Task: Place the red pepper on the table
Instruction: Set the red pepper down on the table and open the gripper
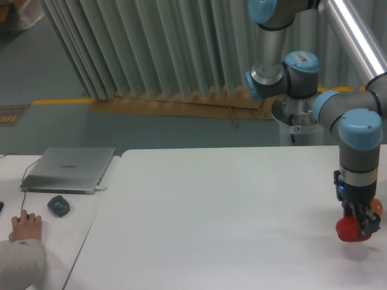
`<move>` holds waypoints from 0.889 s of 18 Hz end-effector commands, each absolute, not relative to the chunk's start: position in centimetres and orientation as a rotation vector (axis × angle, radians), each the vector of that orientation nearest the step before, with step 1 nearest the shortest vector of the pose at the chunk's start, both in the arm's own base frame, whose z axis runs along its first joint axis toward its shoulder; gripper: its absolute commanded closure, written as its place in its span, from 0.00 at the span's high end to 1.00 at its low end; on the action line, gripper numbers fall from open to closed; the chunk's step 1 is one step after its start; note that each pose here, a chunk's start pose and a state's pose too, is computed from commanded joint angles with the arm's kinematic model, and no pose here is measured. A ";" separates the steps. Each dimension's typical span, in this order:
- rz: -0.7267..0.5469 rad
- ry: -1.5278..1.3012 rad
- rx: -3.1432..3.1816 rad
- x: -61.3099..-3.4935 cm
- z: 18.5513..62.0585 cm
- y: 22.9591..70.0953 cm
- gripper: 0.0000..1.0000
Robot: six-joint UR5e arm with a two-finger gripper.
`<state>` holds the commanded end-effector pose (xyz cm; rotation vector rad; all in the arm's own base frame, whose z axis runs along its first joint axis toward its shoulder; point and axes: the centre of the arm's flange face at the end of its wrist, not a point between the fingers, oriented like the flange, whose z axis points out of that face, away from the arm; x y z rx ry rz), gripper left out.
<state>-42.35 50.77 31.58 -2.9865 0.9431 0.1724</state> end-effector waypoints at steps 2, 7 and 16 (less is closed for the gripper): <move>0.173 0.943 -2.988 -42.4 31.5 50.8 0.60; 0.167 0.939 -2.991 -42.4 31.1 50.8 0.60; 0.216 0.925 -3.024 -42.2 31.0 51.1 1.00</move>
